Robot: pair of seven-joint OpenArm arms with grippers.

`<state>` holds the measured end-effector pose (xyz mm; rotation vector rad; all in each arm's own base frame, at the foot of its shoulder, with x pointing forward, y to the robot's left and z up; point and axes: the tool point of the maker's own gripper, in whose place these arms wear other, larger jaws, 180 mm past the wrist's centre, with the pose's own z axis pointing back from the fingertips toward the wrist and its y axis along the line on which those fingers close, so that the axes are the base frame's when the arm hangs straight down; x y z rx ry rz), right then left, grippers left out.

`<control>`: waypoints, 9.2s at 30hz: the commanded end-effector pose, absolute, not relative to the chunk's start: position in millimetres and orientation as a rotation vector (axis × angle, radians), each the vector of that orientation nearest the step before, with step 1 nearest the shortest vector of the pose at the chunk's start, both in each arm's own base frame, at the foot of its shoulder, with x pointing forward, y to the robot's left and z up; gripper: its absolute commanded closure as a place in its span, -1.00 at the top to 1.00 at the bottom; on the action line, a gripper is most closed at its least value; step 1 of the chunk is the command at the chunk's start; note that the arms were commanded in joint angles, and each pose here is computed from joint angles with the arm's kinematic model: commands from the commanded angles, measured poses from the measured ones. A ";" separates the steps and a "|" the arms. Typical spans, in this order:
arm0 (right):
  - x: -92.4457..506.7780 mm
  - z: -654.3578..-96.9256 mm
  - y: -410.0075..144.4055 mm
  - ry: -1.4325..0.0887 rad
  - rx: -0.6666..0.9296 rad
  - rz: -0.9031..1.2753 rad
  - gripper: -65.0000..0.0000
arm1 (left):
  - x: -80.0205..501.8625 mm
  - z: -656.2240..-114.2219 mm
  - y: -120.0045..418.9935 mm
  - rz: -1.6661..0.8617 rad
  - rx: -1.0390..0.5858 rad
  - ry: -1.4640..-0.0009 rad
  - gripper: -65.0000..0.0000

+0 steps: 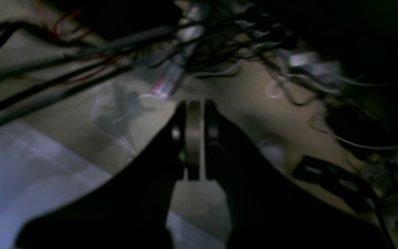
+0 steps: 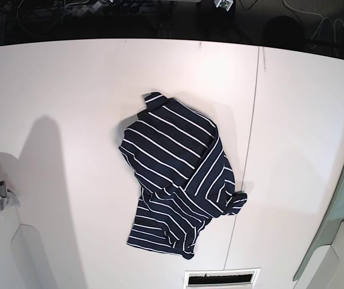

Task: Layout the t-shirt on the table in an organized manner, then fold the t-shirt properly

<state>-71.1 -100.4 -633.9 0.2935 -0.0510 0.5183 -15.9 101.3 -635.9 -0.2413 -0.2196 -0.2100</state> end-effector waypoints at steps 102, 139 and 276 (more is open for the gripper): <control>408.8 -428.3 39.1 -0.932 0.731 0.079 -0.72 | 338.4 -277.8 24.0 -0.446 -0.938 -1.095 -1.00; 427.7 -353.3 -21.3 -1.164 0.635 0.106 0.14 | 351.3 -232.1 113.9 -0.359 -0.848 -1.202 -1.00; 470.2 -436.6 -63.3 -1.157 0.063 0.231 -1.00 | 286.7 -281.1 77.8 -0.446 -0.946 -0.911 -1.00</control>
